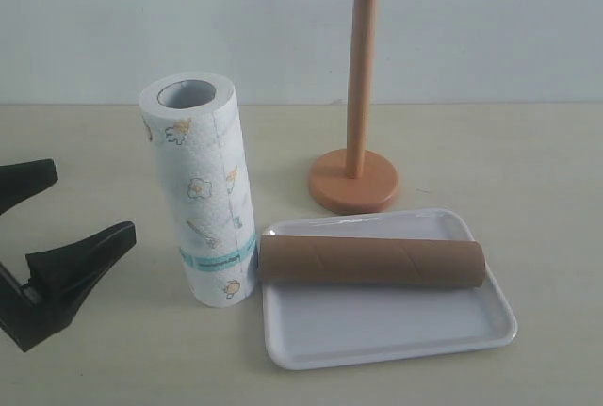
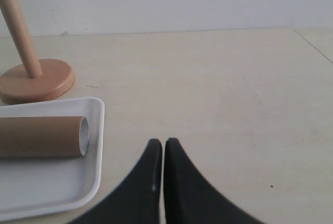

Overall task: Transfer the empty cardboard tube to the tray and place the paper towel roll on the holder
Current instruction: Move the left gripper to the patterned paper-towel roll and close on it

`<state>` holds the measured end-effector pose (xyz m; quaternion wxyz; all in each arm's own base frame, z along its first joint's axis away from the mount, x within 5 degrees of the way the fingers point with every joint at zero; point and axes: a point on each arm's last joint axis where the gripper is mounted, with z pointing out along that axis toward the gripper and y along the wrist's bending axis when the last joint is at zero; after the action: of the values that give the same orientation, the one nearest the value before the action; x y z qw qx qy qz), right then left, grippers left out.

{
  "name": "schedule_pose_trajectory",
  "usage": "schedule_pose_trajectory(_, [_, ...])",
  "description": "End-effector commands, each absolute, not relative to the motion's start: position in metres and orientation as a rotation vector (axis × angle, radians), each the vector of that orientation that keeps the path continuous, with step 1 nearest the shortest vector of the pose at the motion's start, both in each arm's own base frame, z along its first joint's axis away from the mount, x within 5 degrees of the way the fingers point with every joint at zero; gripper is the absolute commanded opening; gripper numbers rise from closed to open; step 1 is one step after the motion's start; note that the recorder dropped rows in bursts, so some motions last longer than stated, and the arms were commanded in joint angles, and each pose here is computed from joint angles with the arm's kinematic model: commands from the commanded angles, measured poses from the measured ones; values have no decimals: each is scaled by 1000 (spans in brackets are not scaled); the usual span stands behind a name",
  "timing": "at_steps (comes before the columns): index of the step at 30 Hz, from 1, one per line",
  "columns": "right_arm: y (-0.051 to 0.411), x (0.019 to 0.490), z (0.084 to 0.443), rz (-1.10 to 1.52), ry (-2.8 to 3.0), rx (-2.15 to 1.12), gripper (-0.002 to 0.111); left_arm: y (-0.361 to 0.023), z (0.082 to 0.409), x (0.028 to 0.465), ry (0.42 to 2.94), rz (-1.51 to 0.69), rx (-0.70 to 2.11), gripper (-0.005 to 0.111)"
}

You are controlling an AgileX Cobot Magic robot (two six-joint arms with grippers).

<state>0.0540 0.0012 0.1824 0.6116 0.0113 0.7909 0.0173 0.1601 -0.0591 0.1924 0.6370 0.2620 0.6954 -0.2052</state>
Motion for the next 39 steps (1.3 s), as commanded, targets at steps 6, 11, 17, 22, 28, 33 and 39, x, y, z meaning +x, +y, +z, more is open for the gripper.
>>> schedule_pose_trajectory(6, [1,54,184,43,1809,31,1,-66,178,193,1541,-556,628,108])
schedule_pose_trajectory(11, [1,54,184,43,1809,31,1,-67,154,217,1634,-582,620,108])
schedule_pose_trajectory(17, [1,54,184,43,1809,31,1,-72,136,239,1659,-637,696,108])
schedule_pose_trajectory(22, [1,54,184,43,1809,31,1,-79,134,252,1638,-694,757,108])
schedule_pose_trajectory(28, [1,54,184,43,1809,31,1,-97,142,261,1567,-729,835,108])
schedule_pose_trajectory(33, [1,54,184,43,1809,31,1,-106,141,268,1555,-735,825,108])
schedule_pose_trajectory(39, [1,54,184,43,1809,31,1,-114,136,279,1546,-748,838,108])
